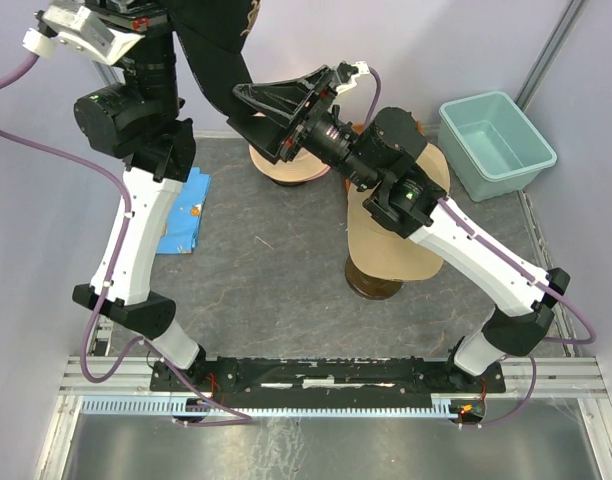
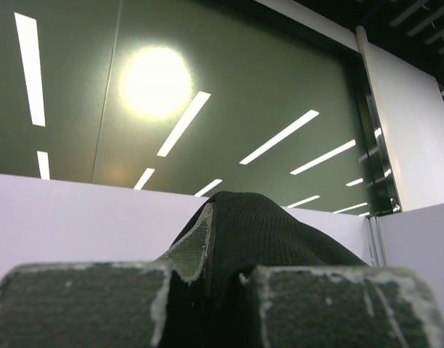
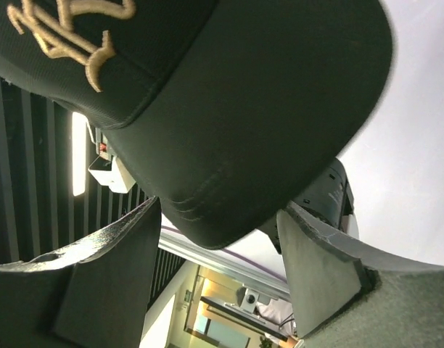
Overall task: Stack the hats
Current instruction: Adjust the hat.
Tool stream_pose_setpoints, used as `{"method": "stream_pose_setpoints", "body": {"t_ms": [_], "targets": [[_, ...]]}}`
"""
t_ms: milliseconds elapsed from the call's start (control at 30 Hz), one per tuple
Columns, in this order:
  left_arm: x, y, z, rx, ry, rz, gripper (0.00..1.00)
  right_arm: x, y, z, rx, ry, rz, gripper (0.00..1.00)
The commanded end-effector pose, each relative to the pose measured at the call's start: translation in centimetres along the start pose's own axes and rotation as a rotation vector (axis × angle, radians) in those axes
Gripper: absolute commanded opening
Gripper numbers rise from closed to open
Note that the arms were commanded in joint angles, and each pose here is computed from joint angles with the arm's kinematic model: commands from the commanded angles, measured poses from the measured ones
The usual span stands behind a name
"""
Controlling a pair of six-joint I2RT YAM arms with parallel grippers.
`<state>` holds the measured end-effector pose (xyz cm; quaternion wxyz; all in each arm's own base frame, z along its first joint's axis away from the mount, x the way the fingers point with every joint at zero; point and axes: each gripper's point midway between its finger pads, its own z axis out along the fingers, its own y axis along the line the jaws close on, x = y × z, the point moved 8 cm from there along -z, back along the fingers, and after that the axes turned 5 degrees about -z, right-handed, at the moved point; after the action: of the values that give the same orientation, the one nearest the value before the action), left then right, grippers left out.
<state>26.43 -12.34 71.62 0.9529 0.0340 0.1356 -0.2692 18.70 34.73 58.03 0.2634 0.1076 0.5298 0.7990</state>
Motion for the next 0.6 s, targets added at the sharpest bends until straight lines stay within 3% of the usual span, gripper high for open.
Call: {"method": "stream_pose_setpoints", "body": {"t_ms": [0, 200, 433, 567], "targets": [[-3.5, -0.8, -0.1, -0.002, -0.092, -0.059, 0.03, -0.8, 3.1, -0.7, -0.107, -0.044, -0.033, 0.71], [-3.8, -1.5, -1.2, 0.006, -0.077, -0.087, 0.03, -2.1, 3.3, -1.1, -0.116, -0.089, -0.062, 0.62], [-5.0, -1.7, -2.3, 0.005, -0.089, -0.096, 0.03, -3.4, 3.1, -1.7, -0.105, -0.135, -0.086, 0.58], [-5.3, -1.7, -2.8, -0.003, -0.097, -0.100, 0.03, -4.3, 3.2, -2.2, -0.099, -0.166, -0.111, 0.49]]}}
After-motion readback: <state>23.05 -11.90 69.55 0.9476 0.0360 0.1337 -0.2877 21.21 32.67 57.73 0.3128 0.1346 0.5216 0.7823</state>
